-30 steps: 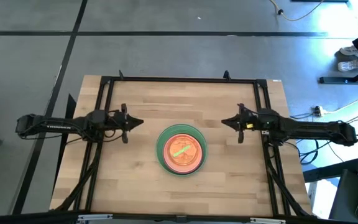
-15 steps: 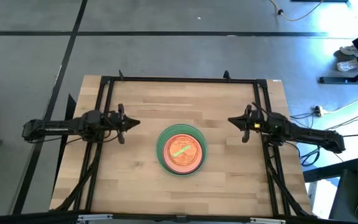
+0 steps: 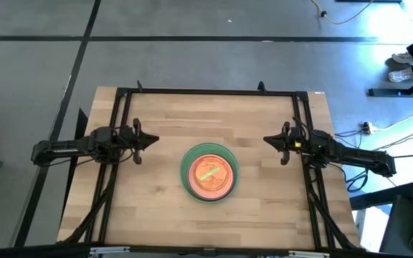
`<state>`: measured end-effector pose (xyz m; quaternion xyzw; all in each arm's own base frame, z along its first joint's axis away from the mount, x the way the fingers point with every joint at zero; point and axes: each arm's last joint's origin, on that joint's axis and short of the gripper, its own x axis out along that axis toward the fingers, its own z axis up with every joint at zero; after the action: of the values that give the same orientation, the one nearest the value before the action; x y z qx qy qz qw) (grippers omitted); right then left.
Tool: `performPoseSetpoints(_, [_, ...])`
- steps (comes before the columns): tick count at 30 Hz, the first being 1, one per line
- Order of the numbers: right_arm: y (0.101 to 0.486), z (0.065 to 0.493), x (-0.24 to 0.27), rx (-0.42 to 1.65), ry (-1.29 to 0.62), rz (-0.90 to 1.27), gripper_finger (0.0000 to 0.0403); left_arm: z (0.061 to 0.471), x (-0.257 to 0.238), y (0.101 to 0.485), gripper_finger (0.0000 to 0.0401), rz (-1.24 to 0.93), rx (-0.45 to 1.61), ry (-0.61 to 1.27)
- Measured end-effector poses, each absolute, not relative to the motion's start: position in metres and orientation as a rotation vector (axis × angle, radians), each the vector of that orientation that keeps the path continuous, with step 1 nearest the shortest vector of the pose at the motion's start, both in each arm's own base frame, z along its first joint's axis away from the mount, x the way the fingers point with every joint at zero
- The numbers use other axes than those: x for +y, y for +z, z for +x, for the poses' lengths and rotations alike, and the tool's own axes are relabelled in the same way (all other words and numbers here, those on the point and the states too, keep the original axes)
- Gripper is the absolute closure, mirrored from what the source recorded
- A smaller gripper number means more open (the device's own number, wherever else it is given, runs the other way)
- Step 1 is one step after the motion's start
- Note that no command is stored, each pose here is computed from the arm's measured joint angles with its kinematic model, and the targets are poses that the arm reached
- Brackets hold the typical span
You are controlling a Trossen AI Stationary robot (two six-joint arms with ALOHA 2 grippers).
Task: Stack plastic plates
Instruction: Return to Home Position
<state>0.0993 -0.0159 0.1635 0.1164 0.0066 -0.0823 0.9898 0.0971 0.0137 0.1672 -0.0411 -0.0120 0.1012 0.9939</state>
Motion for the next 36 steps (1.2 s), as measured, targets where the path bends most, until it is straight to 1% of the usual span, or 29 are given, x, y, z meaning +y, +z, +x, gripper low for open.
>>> performPoseSetpoints(36, [0.1629, 0.0995, -0.016, 0.018, -0.168, 0.233, 0.0402, 0.0971, 0.0137, 0.1674, 0.0387, -0.07, -0.025, 0.204])
